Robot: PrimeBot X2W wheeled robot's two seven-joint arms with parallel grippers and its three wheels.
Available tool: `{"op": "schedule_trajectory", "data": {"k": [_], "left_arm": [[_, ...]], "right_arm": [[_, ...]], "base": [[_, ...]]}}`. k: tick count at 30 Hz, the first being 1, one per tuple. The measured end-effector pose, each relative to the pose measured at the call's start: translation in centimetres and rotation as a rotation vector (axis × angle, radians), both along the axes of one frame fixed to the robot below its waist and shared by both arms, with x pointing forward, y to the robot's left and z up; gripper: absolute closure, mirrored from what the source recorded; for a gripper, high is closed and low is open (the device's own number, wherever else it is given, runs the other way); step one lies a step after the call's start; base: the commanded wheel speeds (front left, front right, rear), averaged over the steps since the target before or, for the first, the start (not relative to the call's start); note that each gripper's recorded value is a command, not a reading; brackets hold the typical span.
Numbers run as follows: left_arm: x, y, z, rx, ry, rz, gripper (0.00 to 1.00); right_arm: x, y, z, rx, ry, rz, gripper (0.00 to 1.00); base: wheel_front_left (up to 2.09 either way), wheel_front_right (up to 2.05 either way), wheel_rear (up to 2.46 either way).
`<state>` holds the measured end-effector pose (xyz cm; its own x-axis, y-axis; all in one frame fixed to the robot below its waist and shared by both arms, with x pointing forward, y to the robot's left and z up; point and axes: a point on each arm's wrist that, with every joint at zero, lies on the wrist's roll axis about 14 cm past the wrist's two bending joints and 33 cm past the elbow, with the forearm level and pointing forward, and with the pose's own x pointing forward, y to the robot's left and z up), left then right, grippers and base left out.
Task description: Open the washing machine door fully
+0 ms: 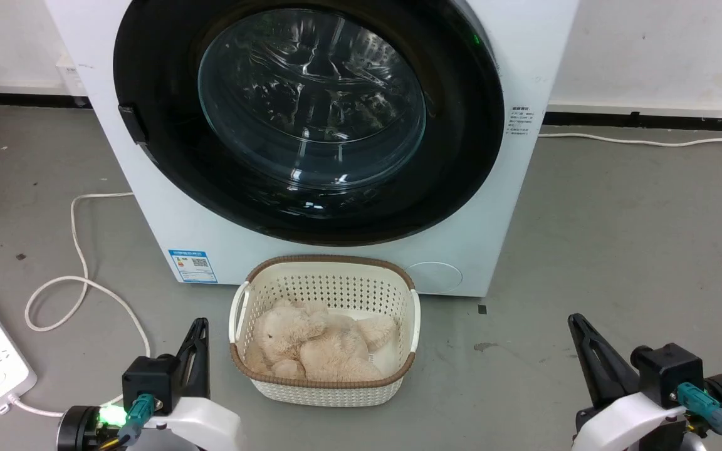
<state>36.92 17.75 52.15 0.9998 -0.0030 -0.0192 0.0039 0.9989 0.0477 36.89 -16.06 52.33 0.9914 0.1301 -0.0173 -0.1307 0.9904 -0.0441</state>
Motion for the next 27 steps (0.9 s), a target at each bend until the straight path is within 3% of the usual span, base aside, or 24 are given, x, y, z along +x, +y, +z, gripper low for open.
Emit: {"op": "schedule_trajectory", "data": {"k": [4, 5, 27], "left_arm": [[0.00, 0.00, 0.00, 0.000, 0.000, 0.000, 1.00], [0.00, 0.00, 0.00, 0.000, 0.000, 0.000, 0.00], [0.07, -0.30, 0.33, -0.005, -0.027, -0.003, 0.00]], "right_arm": [[0.00, 0.00, 0.00, 0.000, 0.000, 0.000, 1.00], [0.00, 0.00, 0.00, 0.000, 0.000, 0.000, 0.00], [0.19, -0.31, 0.22, 0.015, -0.023, -0.008, 0.00]], "base": [[0.00, 0.00, 0.00], [0.00, 0.00, 0.00], [0.00, 0.00, 0.00]]}}
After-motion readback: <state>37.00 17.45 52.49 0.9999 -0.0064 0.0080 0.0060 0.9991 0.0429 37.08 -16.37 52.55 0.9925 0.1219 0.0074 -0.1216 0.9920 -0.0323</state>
